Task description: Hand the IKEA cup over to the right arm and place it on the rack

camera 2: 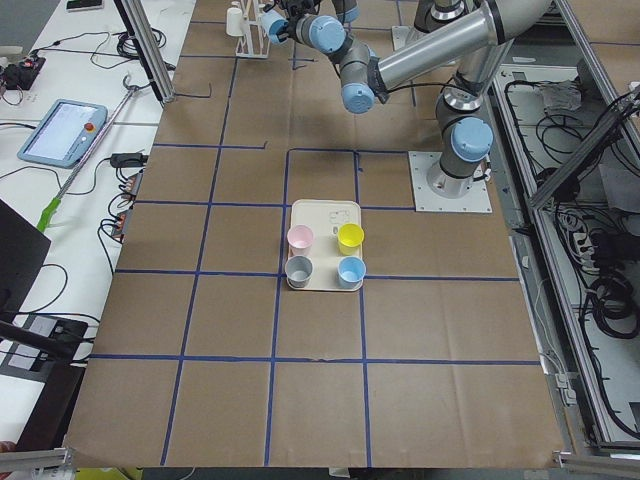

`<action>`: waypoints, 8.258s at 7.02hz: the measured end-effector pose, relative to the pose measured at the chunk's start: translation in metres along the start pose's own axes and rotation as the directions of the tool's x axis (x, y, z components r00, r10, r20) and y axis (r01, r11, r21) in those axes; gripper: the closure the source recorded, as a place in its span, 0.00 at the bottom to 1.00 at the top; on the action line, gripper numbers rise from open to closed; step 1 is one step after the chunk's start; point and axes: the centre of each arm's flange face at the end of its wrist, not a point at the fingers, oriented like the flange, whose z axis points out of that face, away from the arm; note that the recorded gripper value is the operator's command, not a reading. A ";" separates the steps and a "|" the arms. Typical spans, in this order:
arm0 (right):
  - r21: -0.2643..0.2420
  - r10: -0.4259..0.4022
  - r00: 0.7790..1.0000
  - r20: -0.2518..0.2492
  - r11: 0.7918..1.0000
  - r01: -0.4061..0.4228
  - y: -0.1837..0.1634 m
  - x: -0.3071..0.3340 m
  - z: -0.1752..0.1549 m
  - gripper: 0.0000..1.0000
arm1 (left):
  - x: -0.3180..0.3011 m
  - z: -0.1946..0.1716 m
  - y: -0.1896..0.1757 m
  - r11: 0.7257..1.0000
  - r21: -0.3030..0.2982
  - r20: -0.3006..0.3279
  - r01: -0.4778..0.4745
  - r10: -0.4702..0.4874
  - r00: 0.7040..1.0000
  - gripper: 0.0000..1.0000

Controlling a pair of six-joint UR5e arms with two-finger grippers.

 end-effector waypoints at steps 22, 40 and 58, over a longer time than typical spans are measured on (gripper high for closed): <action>0.139 -0.457 0.889 0.025 0.882 0.450 -0.148 -0.036 -0.015 0.70 | -0.065 -0.124 0.048 0.933 -0.062 0.534 0.355 -0.269 0.802 0.01; -0.063 -0.894 0.008 -0.448 0.041 0.997 -0.437 0.057 -0.060 0.89 | -0.026 -0.114 -0.044 0.440 -0.445 0.780 0.780 -0.239 0.579 0.02; -0.092 -0.893 0.040 -0.447 0.090 0.992 -0.418 0.017 -0.081 0.00 | -0.026 -0.091 -0.036 0.418 -0.427 0.782 0.802 -0.274 0.559 0.01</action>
